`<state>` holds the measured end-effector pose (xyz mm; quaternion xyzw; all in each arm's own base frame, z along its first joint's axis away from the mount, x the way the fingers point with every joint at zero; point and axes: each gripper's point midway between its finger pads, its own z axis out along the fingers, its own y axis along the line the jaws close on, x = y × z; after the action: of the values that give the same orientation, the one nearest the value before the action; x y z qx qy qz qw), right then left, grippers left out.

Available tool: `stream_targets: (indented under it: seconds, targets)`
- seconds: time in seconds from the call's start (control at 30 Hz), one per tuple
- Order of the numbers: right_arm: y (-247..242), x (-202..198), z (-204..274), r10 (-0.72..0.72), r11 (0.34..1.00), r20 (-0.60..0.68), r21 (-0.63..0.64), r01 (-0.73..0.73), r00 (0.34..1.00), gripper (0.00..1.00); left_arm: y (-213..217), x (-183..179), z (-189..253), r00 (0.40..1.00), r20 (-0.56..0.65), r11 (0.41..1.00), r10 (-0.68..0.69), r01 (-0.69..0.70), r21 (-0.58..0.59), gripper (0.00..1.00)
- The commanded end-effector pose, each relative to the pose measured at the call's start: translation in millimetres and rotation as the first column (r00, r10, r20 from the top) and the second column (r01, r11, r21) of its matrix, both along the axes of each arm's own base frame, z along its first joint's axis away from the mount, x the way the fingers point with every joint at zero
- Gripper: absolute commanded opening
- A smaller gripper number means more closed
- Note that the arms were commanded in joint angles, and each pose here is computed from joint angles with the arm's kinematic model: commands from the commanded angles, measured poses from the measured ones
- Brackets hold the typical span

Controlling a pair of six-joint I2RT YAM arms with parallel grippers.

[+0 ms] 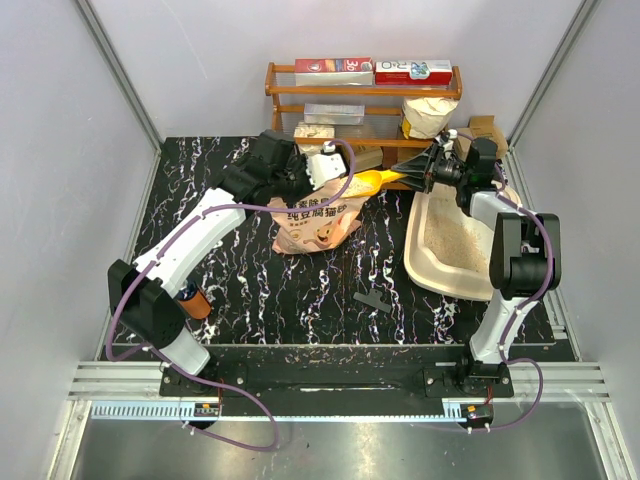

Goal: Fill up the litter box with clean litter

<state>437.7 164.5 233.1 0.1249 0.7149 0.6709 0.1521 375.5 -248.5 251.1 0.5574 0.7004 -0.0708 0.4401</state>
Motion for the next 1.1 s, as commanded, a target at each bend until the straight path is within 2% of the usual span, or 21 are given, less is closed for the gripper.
stream_targets:
  seconds: [0.0, 0.63, 1.07]
  targets:
    - [-2.3, -4.2, 7.8, 0.032, 0.999, 0.044, -0.003, -0.032, 0.999, 0.00, -2.7, 13.9, 73.5, 0.980, 0.197, 0.995, 0.028, -0.008, -0.101, 0.00]
    - [-31.1, -9.9, 36.5, -0.015, 1.000, 0.084, 0.002, 0.015, 0.996, 0.00, -7.6, 18.4, 64.5, 0.984, 0.176, 0.994, 0.026, -0.007, -0.111, 0.00]
    - [-88.1, -17.0, 50.4, -0.152, 0.988, 0.105, 0.004, 0.152, 0.983, 0.00, -16.2, 22.9, 57.8, 0.988, 0.156, 0.992, 0.011, 0.009, -0.126, 0.00]
